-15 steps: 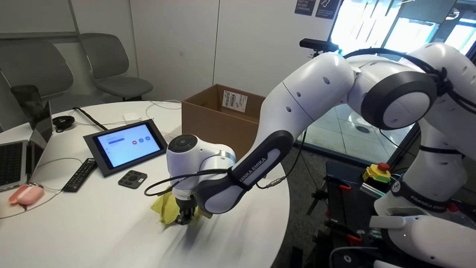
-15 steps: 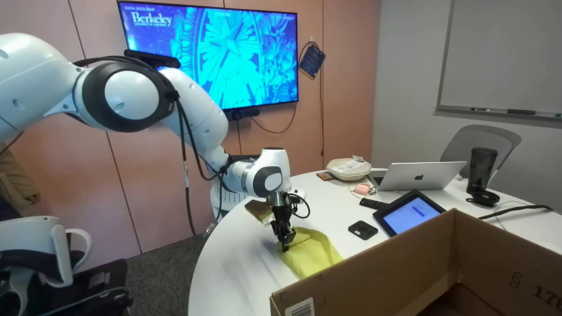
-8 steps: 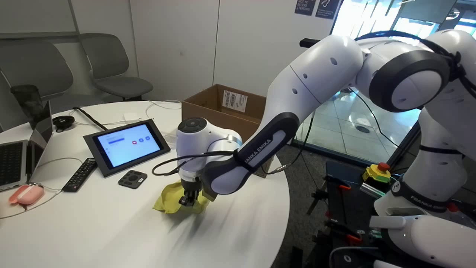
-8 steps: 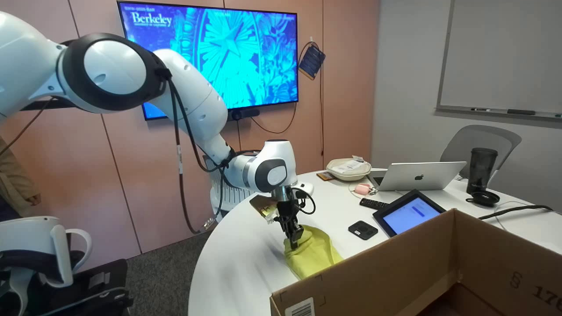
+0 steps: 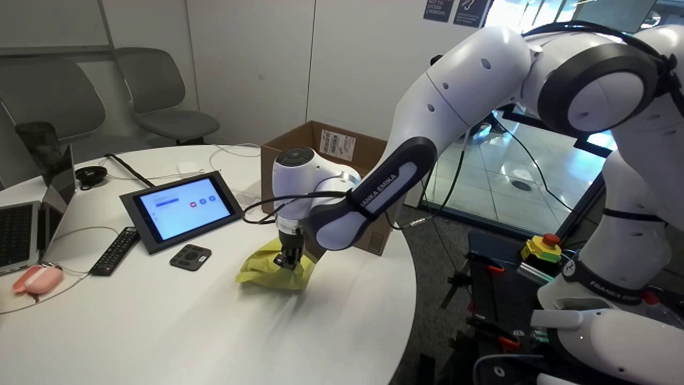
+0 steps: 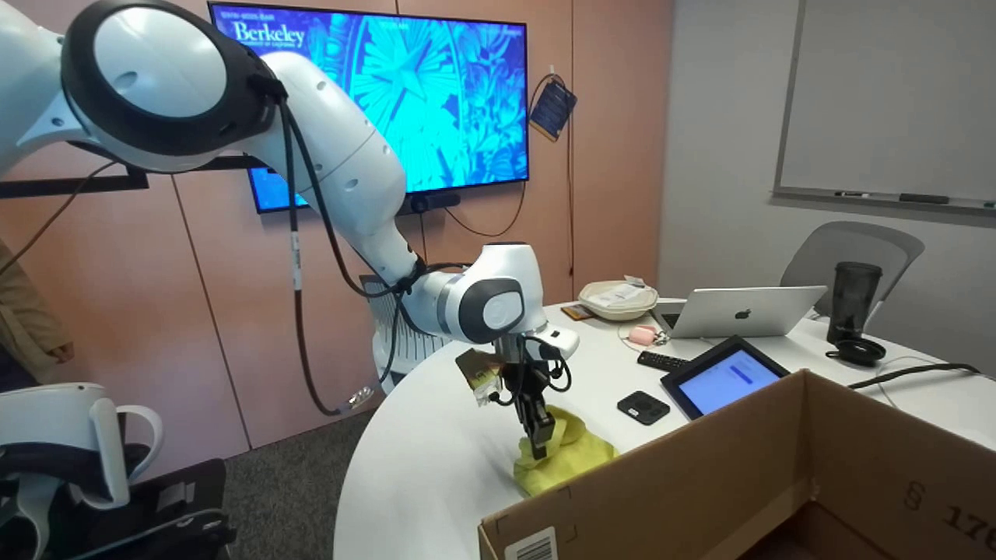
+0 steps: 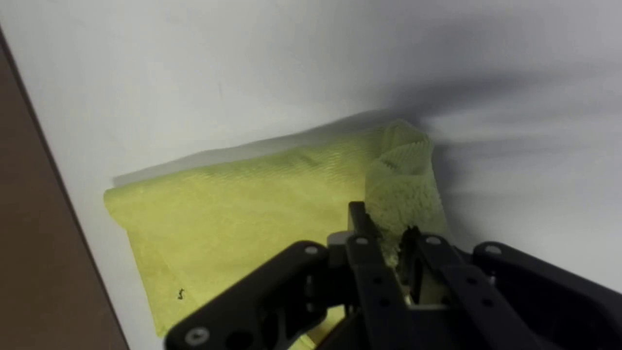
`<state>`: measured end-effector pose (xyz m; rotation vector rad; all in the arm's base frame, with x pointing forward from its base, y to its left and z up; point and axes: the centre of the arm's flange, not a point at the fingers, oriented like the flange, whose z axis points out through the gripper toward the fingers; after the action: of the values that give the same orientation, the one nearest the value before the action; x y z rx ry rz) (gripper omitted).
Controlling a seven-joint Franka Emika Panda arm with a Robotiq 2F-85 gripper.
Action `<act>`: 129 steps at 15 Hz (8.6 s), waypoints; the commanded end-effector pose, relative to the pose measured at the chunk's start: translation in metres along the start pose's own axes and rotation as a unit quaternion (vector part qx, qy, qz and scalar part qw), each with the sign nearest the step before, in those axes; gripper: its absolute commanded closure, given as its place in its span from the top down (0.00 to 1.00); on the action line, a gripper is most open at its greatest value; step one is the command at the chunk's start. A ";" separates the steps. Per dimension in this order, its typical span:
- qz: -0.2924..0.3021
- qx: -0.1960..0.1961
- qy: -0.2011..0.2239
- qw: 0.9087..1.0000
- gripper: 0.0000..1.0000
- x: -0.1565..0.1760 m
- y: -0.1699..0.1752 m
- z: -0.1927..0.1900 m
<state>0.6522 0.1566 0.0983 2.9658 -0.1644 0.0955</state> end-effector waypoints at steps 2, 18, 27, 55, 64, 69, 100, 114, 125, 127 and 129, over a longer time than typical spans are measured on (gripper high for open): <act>0.019 0.004 -0.044 0.999 0.10 -0.002 0.014 0.022; 0.096 0.021 -0.115 0.989 0.86 -0.002 0.064 0.040; 0.192 0.026 -0.097 0.976 1.00 0.017 0.119 0.034; 0.403 0.068 -0.062 0.910 1.00 0.020 0.112 0.105; 0.302 0.103 -0.081 0.944 1.00 -0.005 0.052 0.085; 0.253 0.110 -0.084 0.957 1.00 -0.018 0.023 0.070; 0.247 0.089 -0.074 0.962 1.00 0.032 0.074 0.090; 0.227 0.081 -0.054 0.969 1.00 0.032 0.081 0.062; 0.196 0.080 -0.065 0.975 1.00 0.026 0.061 0.063; 0.193 0.080 -0.074 0.975 1.00 0.024 0.059 0.069; 0.191 0.078 -0.083 0.975 1.00 0.021 0.058 0.075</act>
<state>0.6726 0.0832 0.0374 3.0494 -0.8177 -0.0628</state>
